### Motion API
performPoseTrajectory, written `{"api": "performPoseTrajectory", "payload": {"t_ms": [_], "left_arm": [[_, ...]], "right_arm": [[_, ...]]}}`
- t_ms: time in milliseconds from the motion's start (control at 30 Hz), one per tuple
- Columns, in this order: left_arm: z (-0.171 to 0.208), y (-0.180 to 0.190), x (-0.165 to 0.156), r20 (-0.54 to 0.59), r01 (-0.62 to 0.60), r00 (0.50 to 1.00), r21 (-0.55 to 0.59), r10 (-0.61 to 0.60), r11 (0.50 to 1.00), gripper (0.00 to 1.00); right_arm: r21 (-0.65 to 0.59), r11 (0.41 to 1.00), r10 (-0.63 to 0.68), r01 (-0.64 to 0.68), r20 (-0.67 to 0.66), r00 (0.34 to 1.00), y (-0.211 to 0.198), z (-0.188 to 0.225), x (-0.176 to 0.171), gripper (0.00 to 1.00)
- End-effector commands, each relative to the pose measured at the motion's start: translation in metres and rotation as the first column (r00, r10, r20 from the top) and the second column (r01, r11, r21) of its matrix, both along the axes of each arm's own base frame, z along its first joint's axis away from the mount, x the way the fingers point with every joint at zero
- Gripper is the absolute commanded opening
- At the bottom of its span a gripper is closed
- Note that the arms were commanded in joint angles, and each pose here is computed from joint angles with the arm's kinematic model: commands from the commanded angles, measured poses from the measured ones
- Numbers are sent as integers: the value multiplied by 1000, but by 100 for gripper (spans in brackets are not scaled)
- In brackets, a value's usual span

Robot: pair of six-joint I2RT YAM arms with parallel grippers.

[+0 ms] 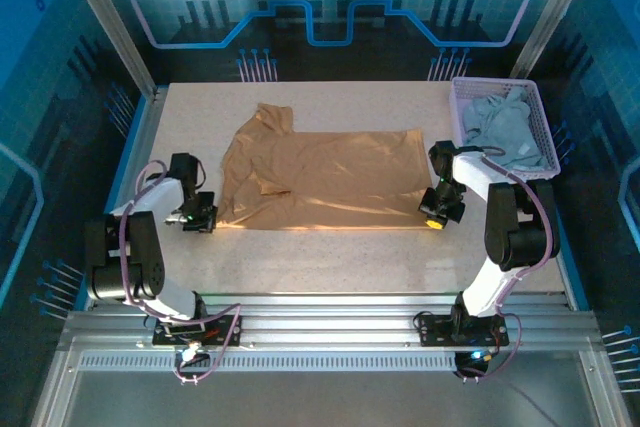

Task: Fold and stack the t-shirts

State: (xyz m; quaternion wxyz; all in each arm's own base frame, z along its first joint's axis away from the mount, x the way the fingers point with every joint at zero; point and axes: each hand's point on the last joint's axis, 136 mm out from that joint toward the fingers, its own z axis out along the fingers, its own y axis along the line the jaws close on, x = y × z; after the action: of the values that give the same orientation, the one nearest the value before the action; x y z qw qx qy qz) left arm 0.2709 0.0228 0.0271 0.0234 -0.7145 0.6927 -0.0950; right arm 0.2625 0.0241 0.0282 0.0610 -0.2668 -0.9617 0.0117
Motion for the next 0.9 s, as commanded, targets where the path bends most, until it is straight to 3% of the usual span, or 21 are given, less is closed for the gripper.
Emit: {"api": "performPoseTrajectory", "payload": {"t_ms": [0,267,433,500,600,700,867], "left_arm": [[11,20,-12,-41,16,999,58,-13,998,0],[-5,16,-23,-134,118,984,-5,-117,993,0],[-18,16,-11,-135,218,966,-17,-219,976,0],[-18,18,-5,-136,260,956,-12,-259,966,10],[-1,22,5,-118,314,944,41,-307,949,32],[39,16,26,-77,389,921,185,-381,902,54],[75,-38,59,54,433,888,240,-457,869,59]], "right_arm": [[-38,999,12,-13,-13,1000,-7,5,-7,0],[-23,1000,13,-14,-29,999,-8,0,-8,0],[13,1000,21,-20,-42,999,1,-6,-9,0],[22,999,24,-23,-34,999,3,-4,-7,3],[25,999,22,-22,3,1000,4,8,-4,23],[14,1000,22,-24,129,991,2,35,9,41],[78,988,90,-132,404,910,28,91,46,50]]}}
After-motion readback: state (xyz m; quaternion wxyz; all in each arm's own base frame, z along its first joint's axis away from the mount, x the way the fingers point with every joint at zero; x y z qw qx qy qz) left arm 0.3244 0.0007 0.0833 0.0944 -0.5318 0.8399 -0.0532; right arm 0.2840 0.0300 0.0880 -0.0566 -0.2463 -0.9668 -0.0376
